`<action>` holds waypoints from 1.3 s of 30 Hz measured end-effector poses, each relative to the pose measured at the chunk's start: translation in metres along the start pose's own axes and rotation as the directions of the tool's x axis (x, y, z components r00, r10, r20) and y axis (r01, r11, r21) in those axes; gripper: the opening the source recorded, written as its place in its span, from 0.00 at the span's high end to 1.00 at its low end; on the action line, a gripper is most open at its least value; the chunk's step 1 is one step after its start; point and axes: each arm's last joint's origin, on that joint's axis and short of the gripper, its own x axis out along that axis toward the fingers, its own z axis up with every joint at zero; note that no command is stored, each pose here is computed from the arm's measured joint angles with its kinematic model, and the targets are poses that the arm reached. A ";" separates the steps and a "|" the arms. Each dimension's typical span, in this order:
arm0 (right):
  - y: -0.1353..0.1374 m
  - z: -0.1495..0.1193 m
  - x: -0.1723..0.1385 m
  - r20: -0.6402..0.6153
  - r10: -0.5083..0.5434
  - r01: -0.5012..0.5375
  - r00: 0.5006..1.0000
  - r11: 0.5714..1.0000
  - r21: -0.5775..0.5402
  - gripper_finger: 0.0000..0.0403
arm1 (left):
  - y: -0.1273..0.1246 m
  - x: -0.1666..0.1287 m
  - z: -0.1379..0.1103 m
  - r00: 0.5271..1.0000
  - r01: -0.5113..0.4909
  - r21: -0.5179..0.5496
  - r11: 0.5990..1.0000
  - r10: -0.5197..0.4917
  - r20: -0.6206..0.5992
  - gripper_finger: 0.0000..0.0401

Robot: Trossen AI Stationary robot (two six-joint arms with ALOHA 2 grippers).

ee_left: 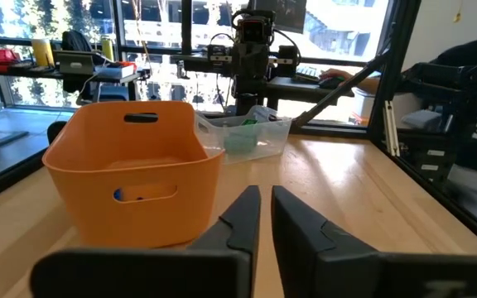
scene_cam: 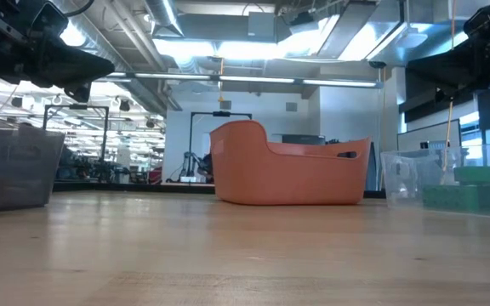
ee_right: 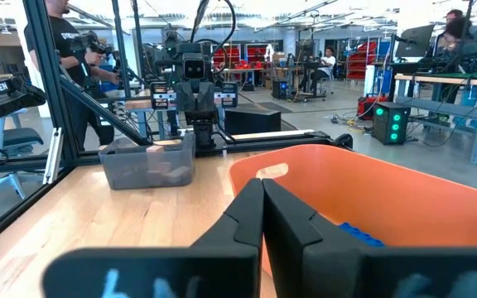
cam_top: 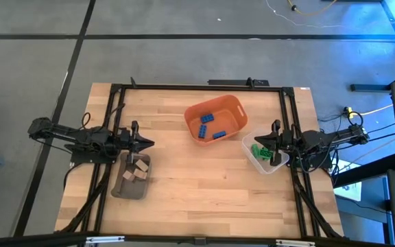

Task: Sort & place blocks by color
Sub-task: Return to Home Position

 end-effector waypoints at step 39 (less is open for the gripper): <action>0.000 0.000 0.000 0.000 0.000 0.000 1.000 1.000 0.000 0.98 | 0.000 0.000 0.000 1.000 0.000 0.000 1.000 0.000 0.000 0.97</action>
